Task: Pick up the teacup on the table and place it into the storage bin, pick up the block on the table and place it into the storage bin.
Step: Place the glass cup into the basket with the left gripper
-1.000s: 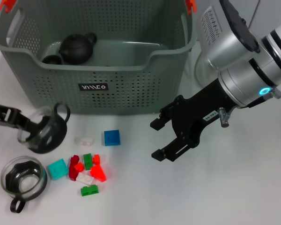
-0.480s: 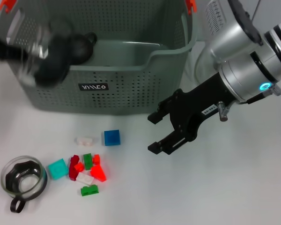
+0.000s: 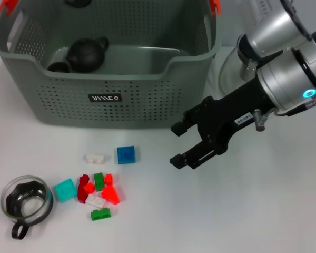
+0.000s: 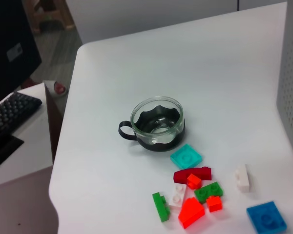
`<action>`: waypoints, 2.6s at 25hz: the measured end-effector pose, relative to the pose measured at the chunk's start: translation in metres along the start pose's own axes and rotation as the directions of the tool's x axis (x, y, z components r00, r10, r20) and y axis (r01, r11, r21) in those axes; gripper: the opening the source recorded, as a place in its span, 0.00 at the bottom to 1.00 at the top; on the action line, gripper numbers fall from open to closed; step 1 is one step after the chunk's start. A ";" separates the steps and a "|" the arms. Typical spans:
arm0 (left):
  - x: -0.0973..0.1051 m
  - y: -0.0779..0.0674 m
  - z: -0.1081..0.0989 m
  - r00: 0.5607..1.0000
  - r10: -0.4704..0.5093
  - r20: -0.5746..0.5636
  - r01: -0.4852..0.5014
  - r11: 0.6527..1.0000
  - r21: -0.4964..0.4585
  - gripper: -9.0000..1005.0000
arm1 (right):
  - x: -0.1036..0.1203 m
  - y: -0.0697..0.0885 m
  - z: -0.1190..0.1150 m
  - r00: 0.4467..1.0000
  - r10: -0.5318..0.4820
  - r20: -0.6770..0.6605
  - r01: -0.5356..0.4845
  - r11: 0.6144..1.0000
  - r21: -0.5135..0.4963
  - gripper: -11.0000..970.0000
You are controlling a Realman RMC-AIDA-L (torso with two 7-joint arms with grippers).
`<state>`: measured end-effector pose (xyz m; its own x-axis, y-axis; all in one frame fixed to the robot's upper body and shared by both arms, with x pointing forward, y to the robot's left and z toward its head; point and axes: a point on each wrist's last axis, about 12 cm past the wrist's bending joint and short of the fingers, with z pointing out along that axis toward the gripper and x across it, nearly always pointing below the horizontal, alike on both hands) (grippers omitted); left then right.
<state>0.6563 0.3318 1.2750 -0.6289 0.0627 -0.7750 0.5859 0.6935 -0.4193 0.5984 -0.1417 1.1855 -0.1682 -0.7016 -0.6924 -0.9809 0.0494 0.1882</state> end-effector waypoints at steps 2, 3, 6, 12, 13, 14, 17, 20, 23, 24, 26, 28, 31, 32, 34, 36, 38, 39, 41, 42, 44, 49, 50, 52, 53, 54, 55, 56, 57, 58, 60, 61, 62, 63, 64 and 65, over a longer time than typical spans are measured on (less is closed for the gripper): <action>-0.003 0.003 0.018 1.000 0.016 -0.010 -0.017 0.998 -0.061 0.05 | 0.003 -0.001 -0.003 1.000 0.017 0.013 -0.017 1.000 -0.002 0.85; -0.004 0.005 0.029 1.000 0.023 -0.013 -0.024 0.995 -0.093 0.05 | 0.004 -0.001 -0.004 0.999 0.027 0.019 -0.027 1.000 -0.006 0.85; -0.002 0.009 0.053 0.999 0.036 -0.024 -0.040 0.986 -0.161 0.05 | 0.008 -0.001 -0.005 0.998 0.046 0.030 -0.046 0.999 -0.011 0.85; 0.009 0.008 0.088 0.993 0.090 -0.074 -0.107 0.957 -0.269 0.05 | 0.012 -0.002 -0.005 0.997 0.064 0.032 -0.064 0.998 -0.018 0.85; 0.010 0.008 0.094 0.991 0.102 -0.086 -0.123 0.950 -0.288 0.05 | 0.012 -0.002 -0.005 0.997 0.065 0.032 -0.064 0.998 -0.017 0.85; 0.012 0.007 0.098 0.989 0.111 -0.097 -0.135 0.944 -0.302 0.05 | 0.012 -0.002 -0.005 0.997 0.065 0.032 -0.064 0.998 -0.016 0.85; 0.013 0.003 0.107 0.983 0.134 -0.128 -0.169 0.930 -0.325 0.05 | 0.012 -0.002 -0.005 0.997 0.068 0.033 -0.068 0.998 -0.017 0.85; 0.015 0.000 0.113 0.975 0.154 -0.159 -0.200 0.922 -0.332 0.05 | 0.014 -0.002 -0.004 0.997 0.076 0.032 -0.075 0.997 -0.018 0.85; 0.018 -0.001 0.120 0.970 0.172 -0.169 -0.222 0.910 -0.349 0.05 | 0.015 -0.003 -0.003 0.996 0.080 0.031 -0.079 0.997 -0.018 0.85; 0.019 -0.001 0.122 0.970 0.175 -0.166 -0.225 0.907 -0.356 0.05 | 0.015 -0.003 -0.003 0.996 0.081 0.030 -0.080 0.997 -0.020 0.85; 0.021 -0.001 0.124 0.971 0.176 -0.162 -0.225 0.904 -0.363 0.05 | 0.016 -0.002 -0.002 0.996 0.083 0.030 -0.082 0.996 -0.022 0.85; 0.023 -0.001 0.127 0.971 0.177 -0.160 -0.226 0.902 -0.369 0.05 | 0.016 -0.002 -0.002 0.996 0.083 0.030 -0.082 0.996 -0.022 0.85; 0.025 -0.002 0.130 0.969 0.183 -0.164 -0.233 0.896 -0.377 0.05 | 0.017 -0.003 -0.002 0.996 0.083 0.030 -0.083 0.996 -0.022 0.85; 0.025 -0.002 0.130 0.968 0.185 -0.168 -0.237 0.895 -0.378 0.05 | 0.017 -0.003 -0.002 0.996 0.084 0.030 -0.083 0.996 -0.022 0.85; 0.027 -0.002 0.132 0.966 0.189 -0.177 -0.244 0.892 -0.380 0.05 | 0.017 -0.003 -0.001 0.996 0.084 0.030 -0.084 0.996 -0.022 0.85; 0.029 -0.003 0.134 0.963 0.193 -0.186 -0.252 0.889 -0.383 0.05 | 0.017 -0.002 -0.001 0.996 0.085 0.030 -0.084 0.996 -0.022 0.85; 0.031 -0.003 0.135 0.961 0.197 -0.193 -0.258 0.886 -0.384 0.05 | 0.018 -0.002 -0.001 0.996 0.086 0.029 -0.085 0.996 -0.023 0.85; 0.031 -0.004 0.136 0.961 0.198 -0.194 -0.260 0.886 -0.384 0.05 | 0.018 -0.002 -0.001 0.996 0.086 0.028 -0.086 0.996 -0.023 0.85; 0.031 -0.004 0.136 0.961 0.198 -0.195 -0.261 0.886 -0.384 0.05 | 0.018 -0.002 -0.001 0.996 0.088 0.026 -0.087 0.996 -0.023 0.85; 0.031 -0.004 0.136 0.960 0.198 -0.195 -0.261 0.886 -0.384 0.05 | 0.018 -0.002 -0.001 0.996 0.088 0.025 -0.088 0.996 -0.024 0.85; 0.031 -0.004 0.136 0.959 0.202 -0.199 -0.266 0.885 -0.383 0.05 | 0.018 -0.002 0.000 0.996 0.088 0.023 -0.088 0.996 -0.024 0.85; 0.033 -0.007 0.140 0.948 0.223 -0.227 -0.296 0.879 -0.373 0.05 | 0.018 -0.002 0.000 0.996 0.086 0.023 -0.086 0.996 -0.025 0.85; 0.034 -0.008 0.141 0.946 0.226 -0.233 -0.301 0.878 -0.372 0.05 | 0.018 -0.002 0.000 0.996 0.086 0.023 -0.086 0.996 -0.025 0.85; 0.035 -0.009 0.143 0.940 0.236 -0.247 -0.316 0.874 -0.369 0.05 | 0.018 -0.002 0.000 0.996 0.087 0.025 -0.086 0.996 -0.024 0.85; 0.036 -0.010 0.144 0.938 0.239 -0.252 -0.322 0.872 -0.369 0.05 | 0.018 -0.002 -0.001 0.996 0.087 0.026 -0.086 0.996 -0.024 0.85; 0.036 -0.010 0.145 0.936 0.243 -0.256 -0.327 0.870 -0.369 0.05 | 0.018 -0.002 -0.001 0.996 0.087 0.026 -0.086 0.996 -0.023 0.85; 0.036 -0.011 0.146 0.933 0.248 -0.260 -0.334 0.867 -0.369 0.05 | 0.018 -0.002 -0.001 0.996 0.086 0.026 -0.086 0.996 -0.023 0.85; 0.037 -0.012 0.148 0.932 0.252 -0.263 -0.338 0.865 -0.370 0.05 | 0.018 -0.002 -0.001 0.996 0.086 0.026 -0.086 0.996 -0.023 0.85; 0.037 -0.013 0.149 0.930 0.254 -0.264 -0.341 0.864 -0.370 0.05 | 0.018 -0.002 -0.001 0.996 0.086 0.026 -0.085 0.996 -0.023 0.85; 0.037 -0.013 0.149 0.930 0.256 -0.265 -0.344 0.863 -0.371 0.05 | 0.018 -0.002 -0.001 0.996 0.086 0.026 -0.085 0.996 -0.023 0.85; 0.037 -0.013 0.150 0.929 0.259 -0.266 -0.346 0.861 -0.372 0.05 | 0.018 -0.002 0.000 0.996 0.085 0.026 -0.085 0.996 -0.020 0.85; 0.037 -0.013 0.150 0.929 0.259 -0.266 -0.347 0.861 -0.372 0.05 | 0.018 -0.003 0.000 0.996 0.085 0.026 -0.084 0.996 -0.019 0.85; 0.037 -0.013 0.150 0.928 0.259 -0.266 -0.347 0.861 -0.372 0.05 | 0.018 -0.003 0.000 0.996 0.085 0.026 -0.084 0.996 -0.018 0.85; 0.037 -0.014 0.150 0.928 0.260 -0.266 -0.348 0.861 -0.372 0.05 | 0.018 -0.003 0.000 0.996 0.084 0.026 -0.084 0.996 -0.018 0.85; 0.037 -0.014 0.150 0.928 0.260 -0.266 -0.348 0.861 -0.372 0.05 | 0.018 -0.003 0.000 0.996 0.084 0.025 -0.084 0.996 -0.017 0.85; 0.037 -0.014 0.150 0.928 0.260 -0.266 -0.348 0.861 -0.372 0.05 | 0.018 -0.003 0.000 0.996 0.084 0.025 -0.084 0.996 -0.017 0.85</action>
<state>0.7018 0.2170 1.1811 -0.5675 0.4296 -0.7024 0.5330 0.8419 0.0843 0.5981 -0.1547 1.1724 -0.2524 -0.6768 -0.6916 -0.9616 0.0958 0.2572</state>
